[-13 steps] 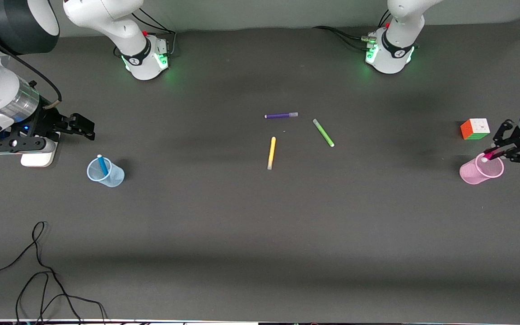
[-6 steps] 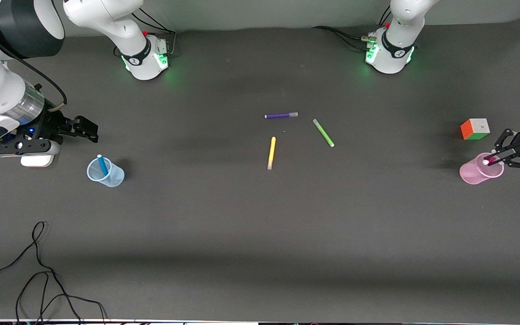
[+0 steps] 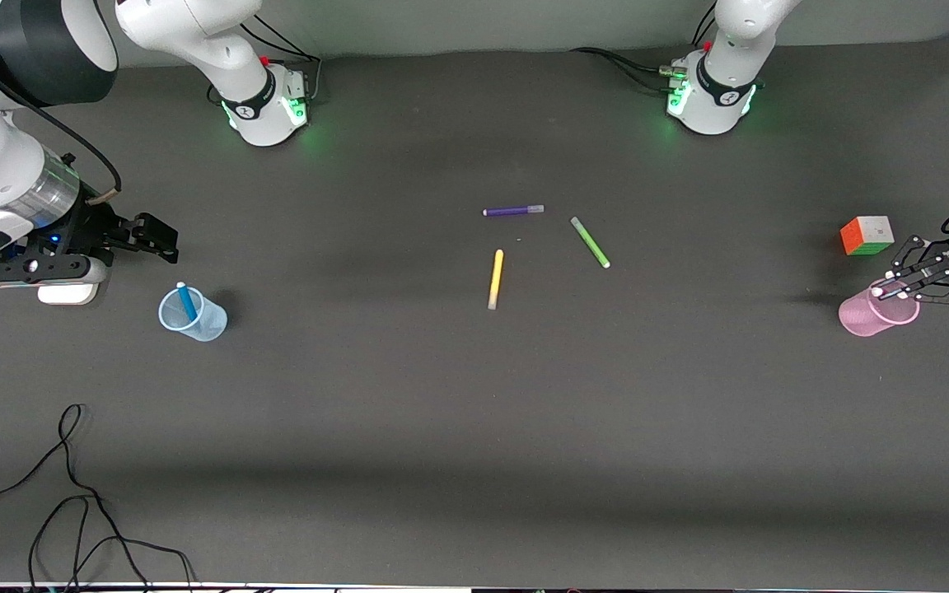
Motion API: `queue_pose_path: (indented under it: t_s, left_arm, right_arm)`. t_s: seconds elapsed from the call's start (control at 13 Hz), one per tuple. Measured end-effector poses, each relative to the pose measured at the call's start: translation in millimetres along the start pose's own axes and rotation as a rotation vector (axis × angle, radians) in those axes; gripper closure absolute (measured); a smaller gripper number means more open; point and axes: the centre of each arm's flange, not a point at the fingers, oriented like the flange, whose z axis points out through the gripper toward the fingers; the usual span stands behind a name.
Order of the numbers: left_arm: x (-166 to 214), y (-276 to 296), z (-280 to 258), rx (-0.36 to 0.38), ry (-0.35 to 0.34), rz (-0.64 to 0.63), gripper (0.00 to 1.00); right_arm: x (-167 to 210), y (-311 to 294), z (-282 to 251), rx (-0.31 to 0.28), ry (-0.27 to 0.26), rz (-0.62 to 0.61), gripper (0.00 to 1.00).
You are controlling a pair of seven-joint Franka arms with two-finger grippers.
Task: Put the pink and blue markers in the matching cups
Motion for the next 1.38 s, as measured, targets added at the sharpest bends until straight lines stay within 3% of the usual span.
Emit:
queue_pose_path:
  t_s: [0.23, 0.46, 0.77, 0.92, 1.08, 1.38]
  left_arm:
    - [-6.7, -1.4, 8.9, -0.022, 0.044, -0.005, 0.8]
    - [-9.3, -6.1, 12.9, -0.023, 0.057, -0.004, 0.5]
    - [-0.5, -18.6, 1.3, -0.005, 0.056, 0.013, 0.01]
    - [18.0, -29.8, -13.9, 0.011, 0.043, -0.035, 0.0]
    - [62.0, -40.2, -33.4, 0.021, -0.009, -0.089, 0.0]
    - [213.9, -36.0, -63.9, 0.051, -0.256, -0.271, 0.0]
  right_arm:
    - [-0.4, -0.2, -2.0, 0.006, 0.004, 0.001, 0.0]
    - [-1.4, 2.8, -9.1, 0.031, 0.018, 0.012, 0.0]
    - [-7.9, 8.3, -25.4, 0.042, 0.029, 0.005, 0.0]
    - [-13.9, 10.4, -34.4, 0.045, 0.018, 0.0, 0.0]
    - [-18.2, 12.1, -41.6, 0.05, 0.023, -0.003, 0.0]
    - [-22.7, 17.3, -49.8, 0.045, 0.035, 0.006, 0.0]
